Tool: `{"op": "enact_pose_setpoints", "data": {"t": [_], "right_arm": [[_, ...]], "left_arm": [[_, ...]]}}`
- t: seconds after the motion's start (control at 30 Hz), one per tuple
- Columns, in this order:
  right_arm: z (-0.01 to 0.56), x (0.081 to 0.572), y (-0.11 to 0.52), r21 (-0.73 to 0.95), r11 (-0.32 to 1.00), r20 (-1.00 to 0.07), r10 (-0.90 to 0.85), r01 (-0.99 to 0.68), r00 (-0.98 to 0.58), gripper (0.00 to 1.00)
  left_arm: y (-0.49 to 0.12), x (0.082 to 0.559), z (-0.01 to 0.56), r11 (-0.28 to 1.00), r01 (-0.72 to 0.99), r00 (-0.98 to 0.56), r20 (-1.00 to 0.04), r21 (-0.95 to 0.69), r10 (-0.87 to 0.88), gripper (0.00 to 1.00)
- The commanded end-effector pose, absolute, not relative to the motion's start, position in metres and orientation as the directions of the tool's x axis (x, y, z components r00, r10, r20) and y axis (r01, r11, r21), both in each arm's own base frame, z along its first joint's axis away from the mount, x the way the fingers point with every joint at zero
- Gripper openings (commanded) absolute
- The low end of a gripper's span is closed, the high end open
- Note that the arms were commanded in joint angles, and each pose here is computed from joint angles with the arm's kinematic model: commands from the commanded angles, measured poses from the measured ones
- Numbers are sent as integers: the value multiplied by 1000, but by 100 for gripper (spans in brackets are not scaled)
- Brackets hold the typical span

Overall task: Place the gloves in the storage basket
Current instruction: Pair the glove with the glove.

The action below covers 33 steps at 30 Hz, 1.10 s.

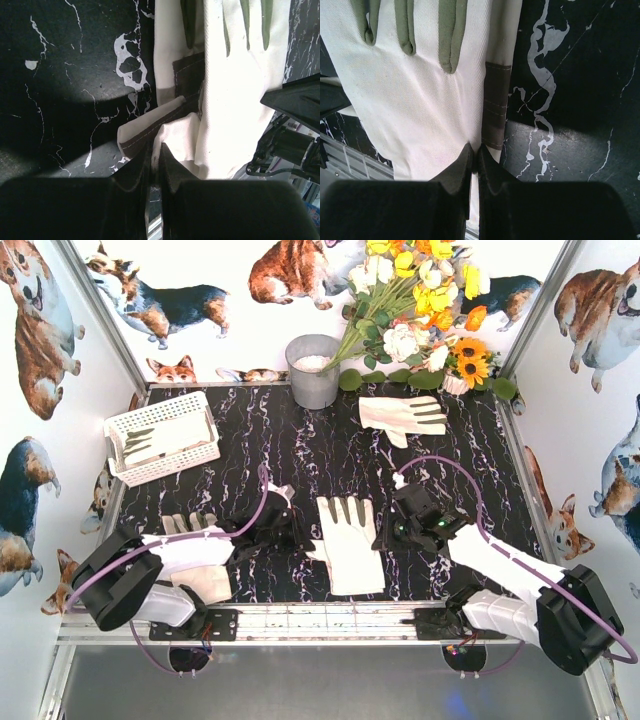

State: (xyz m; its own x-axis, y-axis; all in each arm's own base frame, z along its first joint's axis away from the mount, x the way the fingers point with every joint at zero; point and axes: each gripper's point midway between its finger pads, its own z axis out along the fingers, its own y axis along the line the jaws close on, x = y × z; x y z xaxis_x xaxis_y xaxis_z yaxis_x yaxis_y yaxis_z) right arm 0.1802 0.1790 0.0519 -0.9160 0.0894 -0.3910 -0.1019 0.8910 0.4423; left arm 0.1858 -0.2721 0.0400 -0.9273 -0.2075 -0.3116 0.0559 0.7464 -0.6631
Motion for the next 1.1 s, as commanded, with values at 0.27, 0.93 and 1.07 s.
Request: {"op": "enact_pose_setpoints", "data": {"t": [0.27, 0.93, 1.07], "right_arm": [[30, 183, 154, 331, 941, -403, 79, -65, -912, 0], [75, 187, 157, 336, 935, -419, 37, -117, -907, 48], [87, 190, 161, 385, 914, -428, 50, -131, -903, 50]], "left_arm": [[-250, 185, 6, 828, 6, -931, -305, -560, -200, 0], [-225, 202, 42, 903, 82, -884, -449, -421, -130, 52], [-229, 204, 63, 890, 120, -871, -477, -439, -118, 54]]}}
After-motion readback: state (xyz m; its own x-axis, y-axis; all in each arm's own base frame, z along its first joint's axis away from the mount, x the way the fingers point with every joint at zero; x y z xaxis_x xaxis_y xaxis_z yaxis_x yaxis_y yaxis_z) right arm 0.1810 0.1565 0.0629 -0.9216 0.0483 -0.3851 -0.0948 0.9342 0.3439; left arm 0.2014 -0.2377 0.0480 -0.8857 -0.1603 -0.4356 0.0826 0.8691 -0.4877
